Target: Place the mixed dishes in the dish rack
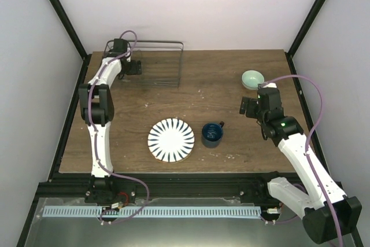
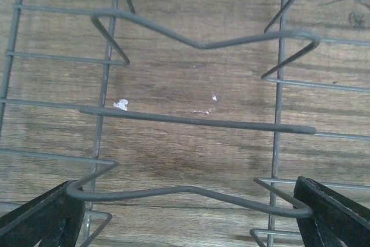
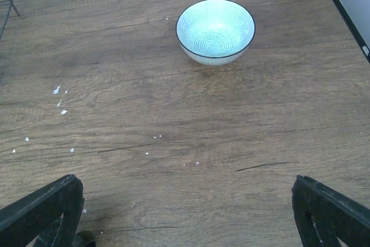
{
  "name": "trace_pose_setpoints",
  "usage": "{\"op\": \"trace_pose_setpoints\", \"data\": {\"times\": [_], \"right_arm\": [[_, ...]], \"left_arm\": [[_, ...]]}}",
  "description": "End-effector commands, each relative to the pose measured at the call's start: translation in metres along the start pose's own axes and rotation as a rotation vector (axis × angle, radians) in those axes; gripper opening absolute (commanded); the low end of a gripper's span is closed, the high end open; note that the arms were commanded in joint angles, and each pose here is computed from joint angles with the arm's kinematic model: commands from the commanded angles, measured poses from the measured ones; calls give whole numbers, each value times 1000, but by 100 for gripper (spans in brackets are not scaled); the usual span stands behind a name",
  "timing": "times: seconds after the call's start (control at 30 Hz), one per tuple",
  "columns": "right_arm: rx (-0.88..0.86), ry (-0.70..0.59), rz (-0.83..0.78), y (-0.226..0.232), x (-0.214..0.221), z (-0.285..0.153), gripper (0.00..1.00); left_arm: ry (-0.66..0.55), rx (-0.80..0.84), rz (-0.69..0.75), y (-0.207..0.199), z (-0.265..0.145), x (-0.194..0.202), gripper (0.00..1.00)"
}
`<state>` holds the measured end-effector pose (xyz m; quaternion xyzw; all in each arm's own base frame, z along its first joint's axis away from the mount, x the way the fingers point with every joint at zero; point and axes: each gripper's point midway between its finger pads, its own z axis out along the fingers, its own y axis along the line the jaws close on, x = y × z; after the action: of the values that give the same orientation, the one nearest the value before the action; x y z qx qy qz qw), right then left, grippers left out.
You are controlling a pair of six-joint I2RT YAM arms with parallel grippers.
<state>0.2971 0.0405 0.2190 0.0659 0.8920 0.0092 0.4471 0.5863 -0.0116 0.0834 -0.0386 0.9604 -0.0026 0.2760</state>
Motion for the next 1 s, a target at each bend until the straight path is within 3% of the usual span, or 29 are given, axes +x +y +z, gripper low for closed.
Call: {"op": "trace_pose_setpoints", "data": {"times": [0.0, 0.4, 0.97], "right_arm": [[-16, -46, 12, 4, -20, -14, 100], [-29, -39, 14, 6, -17, -13, 100], [-31, -35, 19, 3, -11, -18, 100]], "left_arm": [[38, 11, 26, -7, 8, 8, 100], [119, 21, 92, -30, 12, 43, 100], [162, 84, 140, -101, -3, 100, 100]]}}
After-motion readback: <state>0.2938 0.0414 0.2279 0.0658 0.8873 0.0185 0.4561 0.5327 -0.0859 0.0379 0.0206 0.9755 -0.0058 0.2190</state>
